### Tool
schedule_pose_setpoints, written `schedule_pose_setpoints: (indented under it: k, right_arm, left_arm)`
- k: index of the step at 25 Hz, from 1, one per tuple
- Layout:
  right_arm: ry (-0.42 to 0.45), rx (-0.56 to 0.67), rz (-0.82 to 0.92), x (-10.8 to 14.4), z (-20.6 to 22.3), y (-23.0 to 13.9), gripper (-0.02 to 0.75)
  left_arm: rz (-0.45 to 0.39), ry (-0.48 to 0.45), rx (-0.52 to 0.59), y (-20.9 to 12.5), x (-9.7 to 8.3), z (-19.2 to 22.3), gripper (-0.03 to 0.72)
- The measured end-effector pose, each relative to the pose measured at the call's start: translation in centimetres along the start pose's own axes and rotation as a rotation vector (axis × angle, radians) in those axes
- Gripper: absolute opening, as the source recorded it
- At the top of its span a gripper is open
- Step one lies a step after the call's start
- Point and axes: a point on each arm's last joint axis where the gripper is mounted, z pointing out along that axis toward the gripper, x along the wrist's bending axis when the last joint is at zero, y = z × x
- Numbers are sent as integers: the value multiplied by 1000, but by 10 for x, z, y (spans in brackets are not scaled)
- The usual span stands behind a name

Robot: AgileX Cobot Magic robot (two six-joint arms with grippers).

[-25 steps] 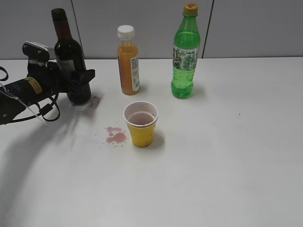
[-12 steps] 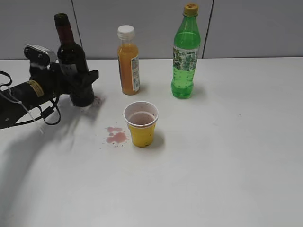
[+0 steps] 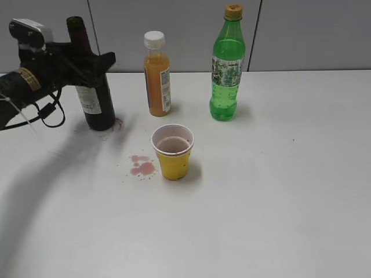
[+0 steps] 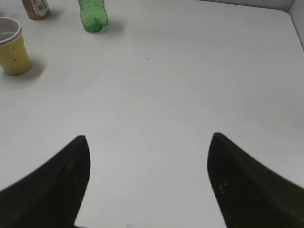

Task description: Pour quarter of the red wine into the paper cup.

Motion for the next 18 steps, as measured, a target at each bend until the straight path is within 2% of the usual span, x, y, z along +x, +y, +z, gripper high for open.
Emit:
schedule_pose_setpoints:
  k: [7, 9, 11, 14, 18]
  right_arm:
    - [0, 0, 0, 0, 0, 0, 585]
    - [0, 0, 0, 0, 0, 0, 585]
    - [0, 0, 0, 0, 0, 0, 585]
    - [0, 0, 0, 0, 0, 0, 585]
    - [0, 0, 0, 0, 0, 0, 585]
  left_arm:
    - [87, 51, -76, 82, 6, -16, 679]
    - [111, 83, -62, 110, 8, -25, 678]
    - [133, 132, 6, 132, 11, -37, 674]
    - [146, 237, 188, 158, 17, -61, 670]
    - [89, 390, 457, 180, 23, -98, 664]
